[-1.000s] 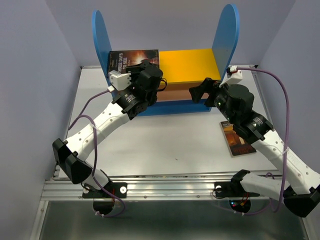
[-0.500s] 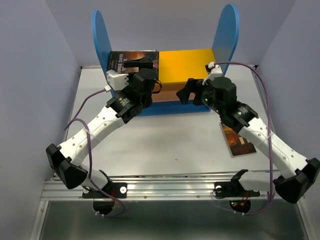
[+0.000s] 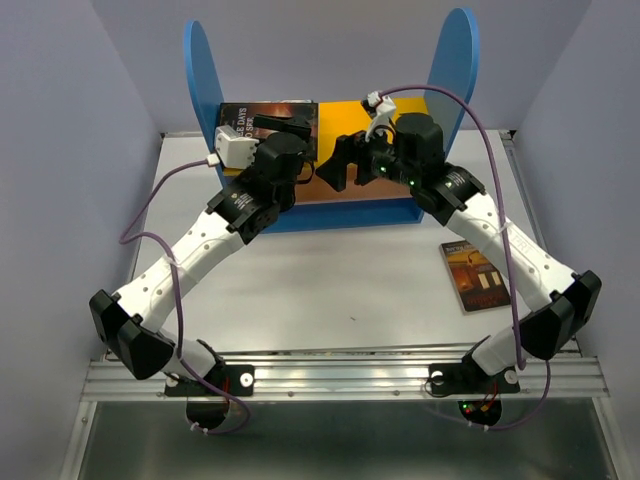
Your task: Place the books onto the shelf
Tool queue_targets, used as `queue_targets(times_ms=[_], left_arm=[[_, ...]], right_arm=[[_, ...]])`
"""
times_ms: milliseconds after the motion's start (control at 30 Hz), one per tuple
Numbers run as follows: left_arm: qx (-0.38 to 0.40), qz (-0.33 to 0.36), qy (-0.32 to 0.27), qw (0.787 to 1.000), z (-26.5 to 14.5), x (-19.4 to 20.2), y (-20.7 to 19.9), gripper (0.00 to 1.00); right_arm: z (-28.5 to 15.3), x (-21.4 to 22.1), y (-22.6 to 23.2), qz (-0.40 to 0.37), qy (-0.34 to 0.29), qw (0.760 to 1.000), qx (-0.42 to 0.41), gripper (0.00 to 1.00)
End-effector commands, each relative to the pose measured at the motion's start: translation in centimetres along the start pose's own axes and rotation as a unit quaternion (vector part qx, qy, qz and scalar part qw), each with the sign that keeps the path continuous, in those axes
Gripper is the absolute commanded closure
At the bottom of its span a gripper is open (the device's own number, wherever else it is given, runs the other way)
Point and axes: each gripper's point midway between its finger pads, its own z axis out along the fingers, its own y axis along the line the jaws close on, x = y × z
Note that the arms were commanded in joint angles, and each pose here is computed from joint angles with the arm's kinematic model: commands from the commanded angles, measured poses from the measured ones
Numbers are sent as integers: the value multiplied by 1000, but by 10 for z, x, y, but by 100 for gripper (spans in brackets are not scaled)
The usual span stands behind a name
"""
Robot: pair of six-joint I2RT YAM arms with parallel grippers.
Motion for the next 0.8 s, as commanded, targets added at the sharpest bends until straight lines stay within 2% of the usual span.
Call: queue_targets(times_ms=[0,467,767], left_arm=[[43,42,32,998,-14,-6,-19,1],[66,119,96,986,-35,-3,4,1],[80,179,126,972,-59,-11,24,1]], right_arm=[[9,-19,17,-27,-14,998,-46,0],[40,-27,15,-37,-11,998,-57,14],[56,-33,10,-28,-17,998,-49,15]])
